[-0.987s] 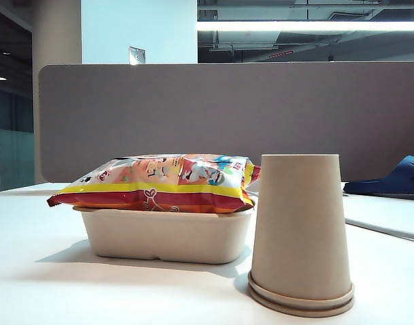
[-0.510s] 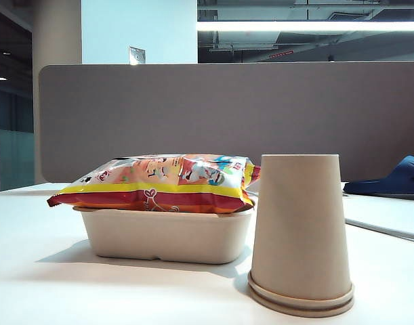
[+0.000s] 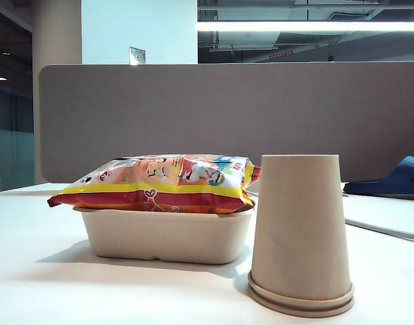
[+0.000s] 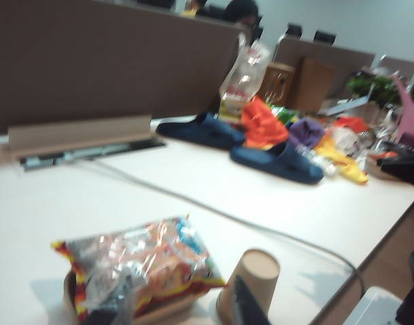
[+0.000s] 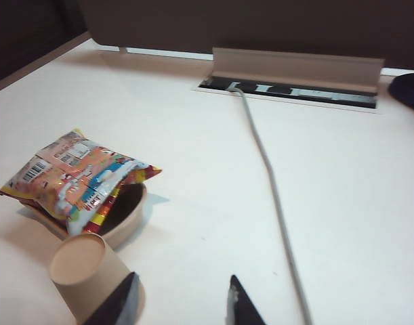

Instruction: Pick up a bag of chips and put them in the box.

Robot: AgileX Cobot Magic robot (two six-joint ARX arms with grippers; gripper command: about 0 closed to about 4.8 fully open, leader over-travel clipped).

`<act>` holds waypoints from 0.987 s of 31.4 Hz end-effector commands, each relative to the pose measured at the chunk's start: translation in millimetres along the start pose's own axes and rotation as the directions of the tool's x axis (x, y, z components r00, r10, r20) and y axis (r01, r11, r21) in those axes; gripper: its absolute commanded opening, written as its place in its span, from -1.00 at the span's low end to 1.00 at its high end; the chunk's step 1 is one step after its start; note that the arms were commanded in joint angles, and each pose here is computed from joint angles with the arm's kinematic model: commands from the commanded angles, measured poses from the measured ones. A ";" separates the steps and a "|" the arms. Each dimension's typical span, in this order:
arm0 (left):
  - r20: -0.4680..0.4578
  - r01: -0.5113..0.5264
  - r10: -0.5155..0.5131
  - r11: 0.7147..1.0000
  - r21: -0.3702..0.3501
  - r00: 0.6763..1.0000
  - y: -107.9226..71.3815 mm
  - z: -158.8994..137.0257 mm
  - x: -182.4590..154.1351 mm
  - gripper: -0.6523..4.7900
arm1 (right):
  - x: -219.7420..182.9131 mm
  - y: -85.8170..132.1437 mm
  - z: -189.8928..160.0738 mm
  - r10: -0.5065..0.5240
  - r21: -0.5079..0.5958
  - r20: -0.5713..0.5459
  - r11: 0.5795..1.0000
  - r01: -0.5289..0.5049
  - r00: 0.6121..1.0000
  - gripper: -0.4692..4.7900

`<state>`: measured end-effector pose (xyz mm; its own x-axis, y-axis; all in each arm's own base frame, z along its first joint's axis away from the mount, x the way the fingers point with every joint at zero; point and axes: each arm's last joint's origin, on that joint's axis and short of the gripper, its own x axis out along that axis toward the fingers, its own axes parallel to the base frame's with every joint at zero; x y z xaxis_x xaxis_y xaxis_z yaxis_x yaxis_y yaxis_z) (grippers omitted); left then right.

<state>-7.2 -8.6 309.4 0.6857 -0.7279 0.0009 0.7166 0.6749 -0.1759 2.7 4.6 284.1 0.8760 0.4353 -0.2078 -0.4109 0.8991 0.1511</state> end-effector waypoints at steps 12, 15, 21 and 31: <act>0.031 -0.010 0.014 0.992 -0.128 0.999 30.6 -48.2 52.7 -0.09 | 36.3 -2.1 -2.0 0.114 0.094 0.194 0.986 -0.134 0.974 -0.19; 0.010 -0.063 0.066 0.986 -0.153 0.998 36.9 -60.4 59.1 -0.09 | 45.6 -4.2 -8.9 0.112 0.120 0.193 0.983 -0.136 0.975 -0.19; 0.019 -0.196 0.201 0.968 -0.154 0.979 48.0 -77.9 68.5 -0.09 | 75.2 -11.5 -33.7 0.098 0.118 0.228 0.985 -0.127 0.969 -0.19; 0.045 -0.220 0.217 0.973 0.070 0.975 56.8 -99.0 79.3 -0.35 | 103.3 -22.8 -73.1 -0.008 0.113 0.203 0.994 -0.015 0.979 -0.50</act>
<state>74.4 -39.5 203.1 0.8306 -0.5568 -0.0055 0.5518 0.8245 -0.1255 84.1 32.6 184.7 0.9081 0.4165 -0.0446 -0.3880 0.8765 0.2852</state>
